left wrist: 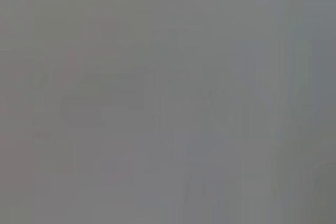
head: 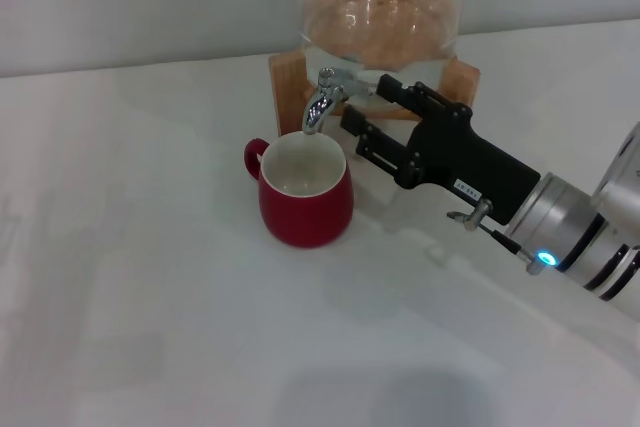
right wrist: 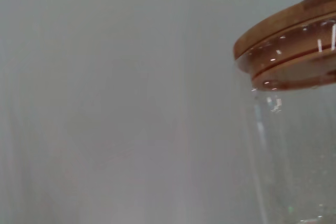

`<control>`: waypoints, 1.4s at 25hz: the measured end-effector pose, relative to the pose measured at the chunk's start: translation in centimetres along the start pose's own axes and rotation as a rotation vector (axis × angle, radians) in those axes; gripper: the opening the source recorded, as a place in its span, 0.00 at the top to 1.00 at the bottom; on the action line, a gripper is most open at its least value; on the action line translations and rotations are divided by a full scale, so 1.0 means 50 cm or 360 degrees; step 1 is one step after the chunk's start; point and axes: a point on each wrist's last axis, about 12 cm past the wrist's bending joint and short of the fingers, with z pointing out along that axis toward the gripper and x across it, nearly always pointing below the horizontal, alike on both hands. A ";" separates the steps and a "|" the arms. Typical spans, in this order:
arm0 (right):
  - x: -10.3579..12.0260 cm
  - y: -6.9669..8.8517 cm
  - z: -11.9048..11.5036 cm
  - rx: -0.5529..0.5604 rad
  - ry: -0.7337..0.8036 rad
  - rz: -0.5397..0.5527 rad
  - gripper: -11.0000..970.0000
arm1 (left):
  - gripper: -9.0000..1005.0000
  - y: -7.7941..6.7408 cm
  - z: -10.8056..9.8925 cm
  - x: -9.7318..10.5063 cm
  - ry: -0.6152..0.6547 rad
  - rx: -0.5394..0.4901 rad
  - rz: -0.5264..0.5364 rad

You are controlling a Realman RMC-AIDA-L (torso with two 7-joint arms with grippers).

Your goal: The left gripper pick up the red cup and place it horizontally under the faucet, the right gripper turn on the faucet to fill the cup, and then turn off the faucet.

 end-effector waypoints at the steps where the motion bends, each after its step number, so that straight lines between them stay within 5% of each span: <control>1: 0.000 0.000 0.001 -0.0003 0.0000 0.0000 0.32 | 0.12 0.000 0.001 0.000 -0.0001 0.0001 0.0000; 35: -0.002 0.028 0.016 -0.0162 0.0003 0.0096 0.32 | 0.12 -0.003 0.014 -0.001 -0.0004 0.0023 0.0013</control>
